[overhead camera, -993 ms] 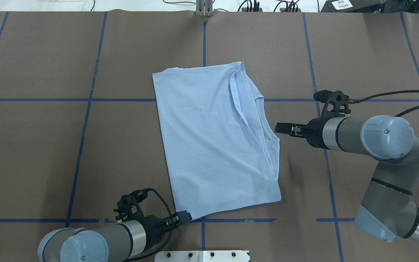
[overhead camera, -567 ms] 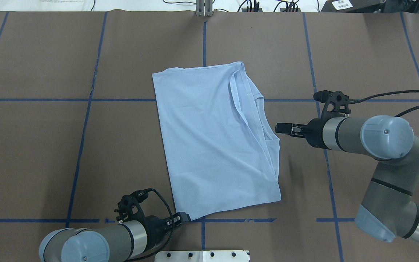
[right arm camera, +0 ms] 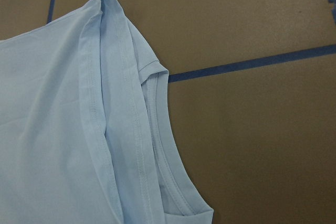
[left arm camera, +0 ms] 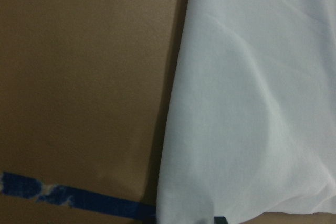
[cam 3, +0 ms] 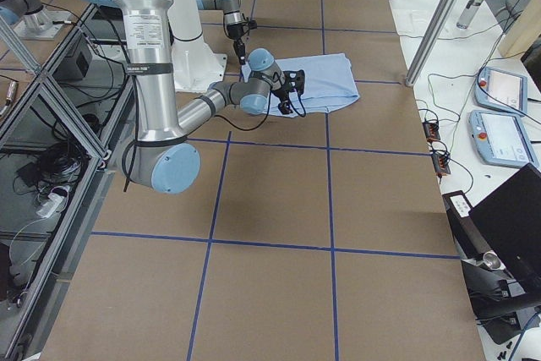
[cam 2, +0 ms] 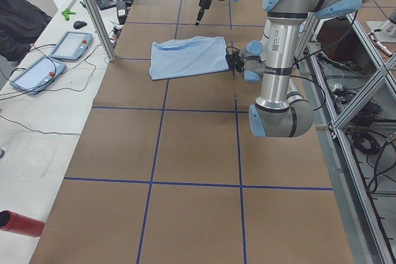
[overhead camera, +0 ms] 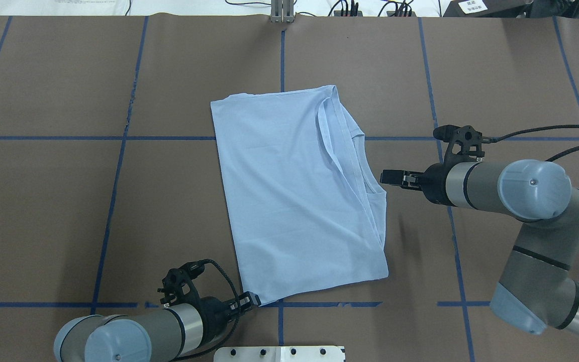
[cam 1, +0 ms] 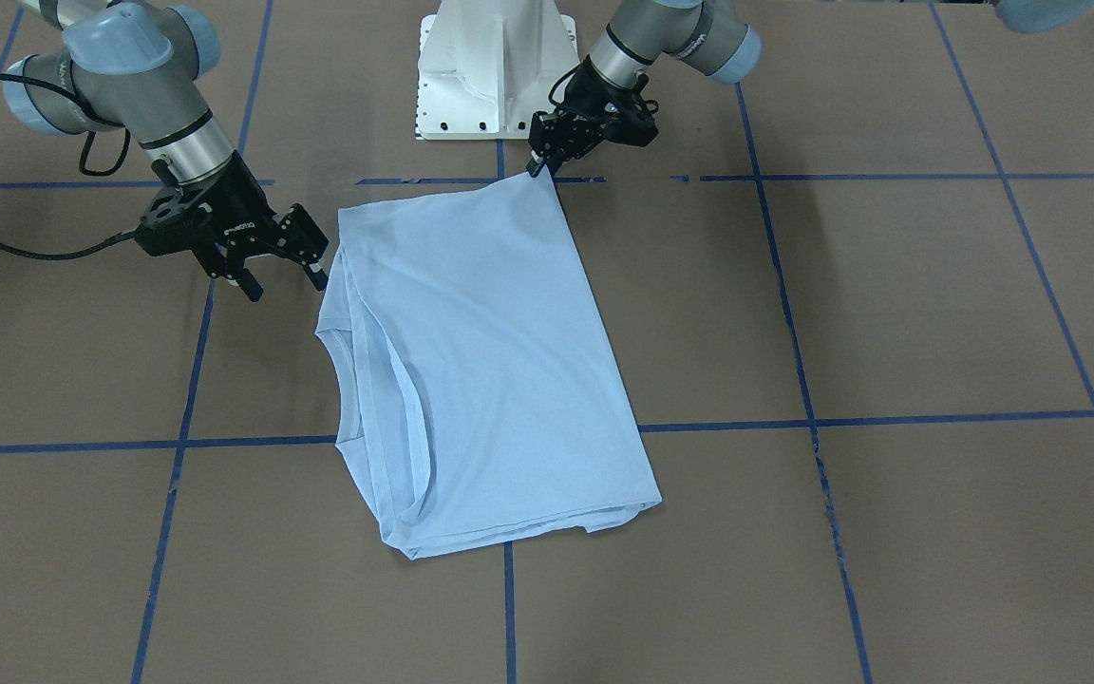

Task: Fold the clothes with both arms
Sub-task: 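Lower the left gripper to the shirt corner nearest the robot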

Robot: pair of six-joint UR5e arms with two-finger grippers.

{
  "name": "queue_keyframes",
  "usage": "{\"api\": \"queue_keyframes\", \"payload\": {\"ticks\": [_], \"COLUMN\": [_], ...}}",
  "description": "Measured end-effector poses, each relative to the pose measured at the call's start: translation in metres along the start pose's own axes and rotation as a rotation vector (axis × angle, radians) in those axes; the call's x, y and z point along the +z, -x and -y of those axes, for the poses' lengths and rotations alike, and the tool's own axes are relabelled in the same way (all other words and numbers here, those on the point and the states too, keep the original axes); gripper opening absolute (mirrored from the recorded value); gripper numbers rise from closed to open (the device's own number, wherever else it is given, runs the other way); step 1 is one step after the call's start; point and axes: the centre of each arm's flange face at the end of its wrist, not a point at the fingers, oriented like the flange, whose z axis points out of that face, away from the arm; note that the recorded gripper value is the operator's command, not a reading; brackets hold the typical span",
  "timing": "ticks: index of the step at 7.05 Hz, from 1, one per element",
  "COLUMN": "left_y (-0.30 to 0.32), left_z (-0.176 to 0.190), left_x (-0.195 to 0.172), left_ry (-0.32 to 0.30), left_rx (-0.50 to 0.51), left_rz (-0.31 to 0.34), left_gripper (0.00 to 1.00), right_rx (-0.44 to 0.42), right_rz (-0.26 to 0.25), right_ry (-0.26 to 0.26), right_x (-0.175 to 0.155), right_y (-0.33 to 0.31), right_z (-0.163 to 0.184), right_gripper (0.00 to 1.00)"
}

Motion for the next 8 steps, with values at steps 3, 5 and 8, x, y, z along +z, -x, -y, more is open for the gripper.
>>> {"api": "queue_keyframes", "payload": {"ticks": [3,5,8], "left_y": [-0.0008,-0.0012,-0.0004], "left_z": [0.001,0.0011,0.0064], "left_x": [-0.0005,-0.0011,-0.0056], "left_ry": [-0.009,-0.01,-0.016], "left_rx": [0.003,0.007,0.014], "left_rz": [-0.005,-0.006,-0.009], "left_gripper": [0.06,0.0,0.0], "right_rx": [0.0,0.001,0.081], "right_rz": [-0.002,-0.007,-0.039], "right_ry": [0.0,-0.002,-0.034], "right_x": [0.0008,0.0019,0.0056], "right_y": [-0.0005,-0.0013,-0.0032], "right_z": [-0.0003,-0.0002,0.002], "right_gripper": [1.0,1.0,0.9]}}
